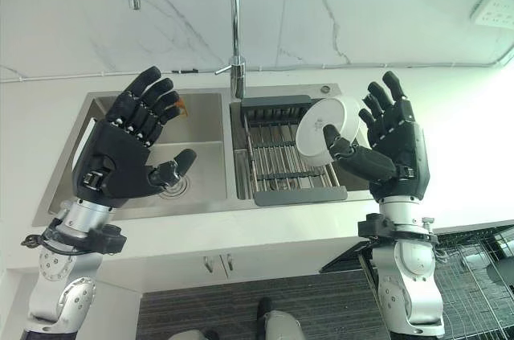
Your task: Place the dishes in the dishwasher.
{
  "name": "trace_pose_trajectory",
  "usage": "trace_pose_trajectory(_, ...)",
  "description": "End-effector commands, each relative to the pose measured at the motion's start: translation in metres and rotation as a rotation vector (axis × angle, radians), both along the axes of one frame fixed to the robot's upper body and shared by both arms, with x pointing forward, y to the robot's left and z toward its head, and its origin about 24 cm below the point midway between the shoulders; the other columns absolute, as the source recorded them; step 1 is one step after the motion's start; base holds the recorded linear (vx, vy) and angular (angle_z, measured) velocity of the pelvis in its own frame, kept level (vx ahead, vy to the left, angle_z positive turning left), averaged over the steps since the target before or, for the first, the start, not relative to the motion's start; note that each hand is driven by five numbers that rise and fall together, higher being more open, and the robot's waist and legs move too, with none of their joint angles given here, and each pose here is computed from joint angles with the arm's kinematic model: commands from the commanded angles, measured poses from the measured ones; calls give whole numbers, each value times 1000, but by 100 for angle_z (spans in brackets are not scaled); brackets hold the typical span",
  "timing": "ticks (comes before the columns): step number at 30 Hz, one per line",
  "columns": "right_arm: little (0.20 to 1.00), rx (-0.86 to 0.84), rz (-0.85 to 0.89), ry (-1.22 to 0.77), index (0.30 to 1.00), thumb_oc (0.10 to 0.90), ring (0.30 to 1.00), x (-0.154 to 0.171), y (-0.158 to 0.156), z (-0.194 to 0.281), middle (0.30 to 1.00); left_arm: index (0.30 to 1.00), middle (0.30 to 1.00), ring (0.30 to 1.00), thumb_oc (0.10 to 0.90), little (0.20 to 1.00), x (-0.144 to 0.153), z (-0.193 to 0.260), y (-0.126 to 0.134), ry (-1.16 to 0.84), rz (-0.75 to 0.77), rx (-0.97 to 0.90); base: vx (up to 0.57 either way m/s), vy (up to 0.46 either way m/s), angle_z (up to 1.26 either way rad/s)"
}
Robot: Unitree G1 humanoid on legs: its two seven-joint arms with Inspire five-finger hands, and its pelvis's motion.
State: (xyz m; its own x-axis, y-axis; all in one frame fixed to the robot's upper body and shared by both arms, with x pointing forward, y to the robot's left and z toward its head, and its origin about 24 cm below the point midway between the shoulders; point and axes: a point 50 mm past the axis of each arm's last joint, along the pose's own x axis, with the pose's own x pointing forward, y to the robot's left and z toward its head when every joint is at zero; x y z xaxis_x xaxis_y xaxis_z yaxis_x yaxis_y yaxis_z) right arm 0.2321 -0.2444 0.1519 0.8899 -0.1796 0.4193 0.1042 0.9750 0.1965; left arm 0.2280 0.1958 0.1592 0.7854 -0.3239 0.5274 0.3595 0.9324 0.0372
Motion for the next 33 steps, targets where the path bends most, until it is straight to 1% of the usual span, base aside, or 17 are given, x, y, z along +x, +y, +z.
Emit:
trace_pose_trajectory(1, 900, -43, -107, -284, 900, 800, 900, -2, -16, 50, 900, 900, 900, 900, 800, 900, -8, 39, -12, -246, -66, 34, 0, 0, 0)
trace_pose_trajectory(6, 900, 28, -200, -261, 900, 800, 900, 2, -31, 46, 900, 900, 900, 900, 800, 900, -5, 39, -13, -242, -66, 42, 9, 11, -10)
trace_pose_trajectory(9, 900, 67, -210, -218, 900, 800, 900, 6, -35, 38, 900, 900, 900, 900, 800, 900, -3, 38, -13, -241, -68, 44, 1, 5, -7)
trace_pose_trajectory(16, 900, 130, -150, 3, 900, 800, 900, 29, -34, 7, 900, 900, 900, 900, 800, 900, 2, 37, -19, -229, -93, 61, 0, 0, 0)
trace_pose_trajectory(20, 900, 174, -81, 129, 900, 800, 900, 41, -34, -12, 900, 900, 900, 900, 800, 900, 6, 37, -21, -218, -101, 74, -2, -8, 0)
trace_pose_trajectory(25, 900, 182, -55, 181, 900, 800, 900, 50, -35, -16, 900, 900, 900, 900, 800, 900, 9, 37, -24, -212, -116, 89, -2, -6, 0)
trace_pose_trajectory(33, 900, 175, -55, 210, 900, 800, 900, 56, -37, -17, 900, 900, 900, 900, 800, 900, 10, 37, -25, -209, -118, 95, 0, 0, 0)
